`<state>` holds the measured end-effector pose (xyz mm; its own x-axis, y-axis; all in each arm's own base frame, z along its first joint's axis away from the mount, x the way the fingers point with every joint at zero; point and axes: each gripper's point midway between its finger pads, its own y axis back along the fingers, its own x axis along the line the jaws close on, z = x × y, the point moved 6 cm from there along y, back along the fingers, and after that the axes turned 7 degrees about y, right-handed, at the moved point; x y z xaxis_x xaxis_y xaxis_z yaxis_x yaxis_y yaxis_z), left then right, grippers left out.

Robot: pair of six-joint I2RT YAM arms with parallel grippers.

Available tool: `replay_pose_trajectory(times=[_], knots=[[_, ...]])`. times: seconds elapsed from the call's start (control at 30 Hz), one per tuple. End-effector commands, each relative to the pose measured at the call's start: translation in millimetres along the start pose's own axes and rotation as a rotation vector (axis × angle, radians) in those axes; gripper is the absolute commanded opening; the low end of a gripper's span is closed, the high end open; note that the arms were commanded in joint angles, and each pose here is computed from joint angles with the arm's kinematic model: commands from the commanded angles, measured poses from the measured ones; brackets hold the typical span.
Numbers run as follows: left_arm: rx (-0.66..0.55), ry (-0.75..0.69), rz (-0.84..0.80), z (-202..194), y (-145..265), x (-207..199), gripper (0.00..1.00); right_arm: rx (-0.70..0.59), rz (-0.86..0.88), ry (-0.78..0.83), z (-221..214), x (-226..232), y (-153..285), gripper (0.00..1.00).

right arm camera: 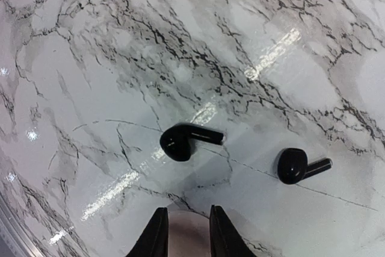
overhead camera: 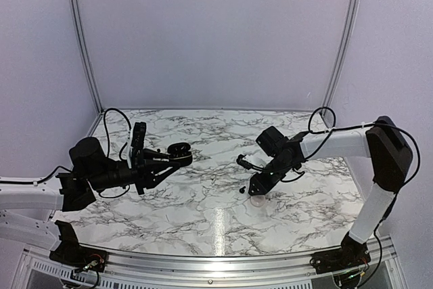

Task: Insert the wireless bluetooth earbuds into the charging case
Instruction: Pick up the right earbud from the center of the board.

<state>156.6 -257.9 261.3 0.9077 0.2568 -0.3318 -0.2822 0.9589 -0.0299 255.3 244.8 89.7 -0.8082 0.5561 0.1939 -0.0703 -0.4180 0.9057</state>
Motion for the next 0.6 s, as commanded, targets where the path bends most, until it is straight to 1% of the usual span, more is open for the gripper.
replay_pose_trajectory(times=[0.0,0.1,0.3,0.37,0.43,0.57], knots=[[-0.025,-0.015,-0.004,7.5,-3.4,0.6,0.00,-0.034,-0.048,0.041,7.7,4.1,18.2,0.28],[-0.023,-0.016,-0.012,8.8,-5.0,-0.2,0.00,-0.064,-0.083,0.096,24.9,5.3,20.6,0.39],[-0.037,-0.023,-0.014,13.0,-3.3,-2.0,0.00,-0.020,-0.173,0.196,39.7,5.2,7.9,0.54],[-0.037,-0.021,-0.012,13.0,-3.1,-1.9,0.00,-0.007,-0.205,0.215,41.5,2.3,7.1,0.57],[-0.039,-0.020,-0.012,13.2,-3.0,-2.0,0.00,-0.004,-0.229,0.226,43.4,-0.7,8.6,0.57],[-0.033,-0.017,-0.015,11.9,-4.0,-1.7,0.00,0.012,-0.223,0.250,45.5,0.0,5.8,0.58]])
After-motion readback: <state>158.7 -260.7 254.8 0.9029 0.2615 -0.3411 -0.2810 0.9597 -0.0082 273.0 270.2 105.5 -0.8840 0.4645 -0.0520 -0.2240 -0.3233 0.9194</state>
